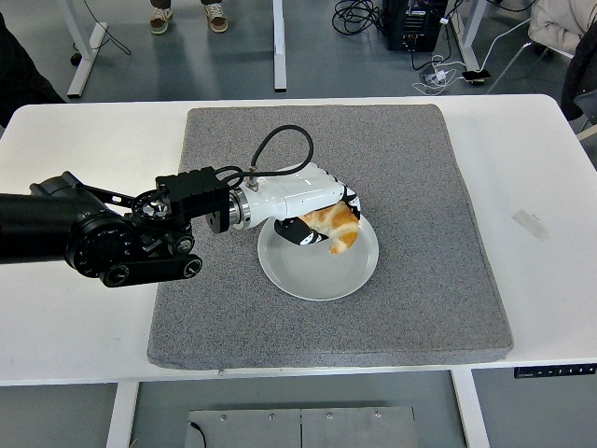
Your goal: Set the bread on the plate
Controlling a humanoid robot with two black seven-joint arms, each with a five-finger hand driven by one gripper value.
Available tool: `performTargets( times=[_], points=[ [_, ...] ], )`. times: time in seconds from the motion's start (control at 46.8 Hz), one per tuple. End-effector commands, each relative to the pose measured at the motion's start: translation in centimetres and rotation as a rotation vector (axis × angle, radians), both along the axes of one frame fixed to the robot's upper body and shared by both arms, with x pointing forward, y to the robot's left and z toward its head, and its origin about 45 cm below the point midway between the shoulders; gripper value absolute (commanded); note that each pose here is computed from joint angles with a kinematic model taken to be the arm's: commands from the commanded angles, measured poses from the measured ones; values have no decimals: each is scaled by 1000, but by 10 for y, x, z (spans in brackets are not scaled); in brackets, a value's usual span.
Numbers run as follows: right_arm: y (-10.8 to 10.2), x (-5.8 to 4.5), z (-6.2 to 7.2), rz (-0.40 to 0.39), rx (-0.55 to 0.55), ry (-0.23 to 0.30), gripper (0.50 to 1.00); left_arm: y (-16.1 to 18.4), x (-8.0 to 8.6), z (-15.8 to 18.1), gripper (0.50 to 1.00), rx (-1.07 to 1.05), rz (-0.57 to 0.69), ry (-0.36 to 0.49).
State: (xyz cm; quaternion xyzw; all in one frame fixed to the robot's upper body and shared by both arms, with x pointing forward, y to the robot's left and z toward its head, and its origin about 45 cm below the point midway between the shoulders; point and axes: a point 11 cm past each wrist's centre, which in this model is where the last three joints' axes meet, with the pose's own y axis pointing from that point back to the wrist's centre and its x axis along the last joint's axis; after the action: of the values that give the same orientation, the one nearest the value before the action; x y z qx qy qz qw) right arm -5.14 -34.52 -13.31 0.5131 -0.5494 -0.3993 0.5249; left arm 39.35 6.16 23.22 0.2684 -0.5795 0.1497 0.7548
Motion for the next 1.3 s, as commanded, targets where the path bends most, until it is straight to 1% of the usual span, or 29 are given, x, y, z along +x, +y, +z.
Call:
performTargets(
  times=[0.0,0.214,0.427,0.556,0.833,1.175,1.218,1.239,1.261,1.282],
  points=[
    [0,0,0,0,0,0,1000,-2,0,-7,500,-1,4,2],
    [0,0,0,0,0,0,1000,3,0,-18,500,-19,28,-2],
    [0,0,0,0,0,0,1000,3,-4,-32,500,-6,18,-17],
    [0,0,0,0,0,0,1000,10,-2,-38,500,4,36,-22],
    [0,0,0,0,0,0,1000,13,-1,-47,500,5,51,-24],
    [0,0,0,0,0,0,1000,13,0,-49,500,7,53,-26],
    [0,0,0,0,0,0,1000,13,0,-49,633,7,53,-26],
    [0,0,0,0,0,0,1000,13,0,-49,685,7,53,-26],
    [0,0,0,0,0,0,1000,13,0,-49,720,8,53,-25],
    [0,0,0,0,0,0,1000,12,0,-49,743,7,53,-25]
  ],
)
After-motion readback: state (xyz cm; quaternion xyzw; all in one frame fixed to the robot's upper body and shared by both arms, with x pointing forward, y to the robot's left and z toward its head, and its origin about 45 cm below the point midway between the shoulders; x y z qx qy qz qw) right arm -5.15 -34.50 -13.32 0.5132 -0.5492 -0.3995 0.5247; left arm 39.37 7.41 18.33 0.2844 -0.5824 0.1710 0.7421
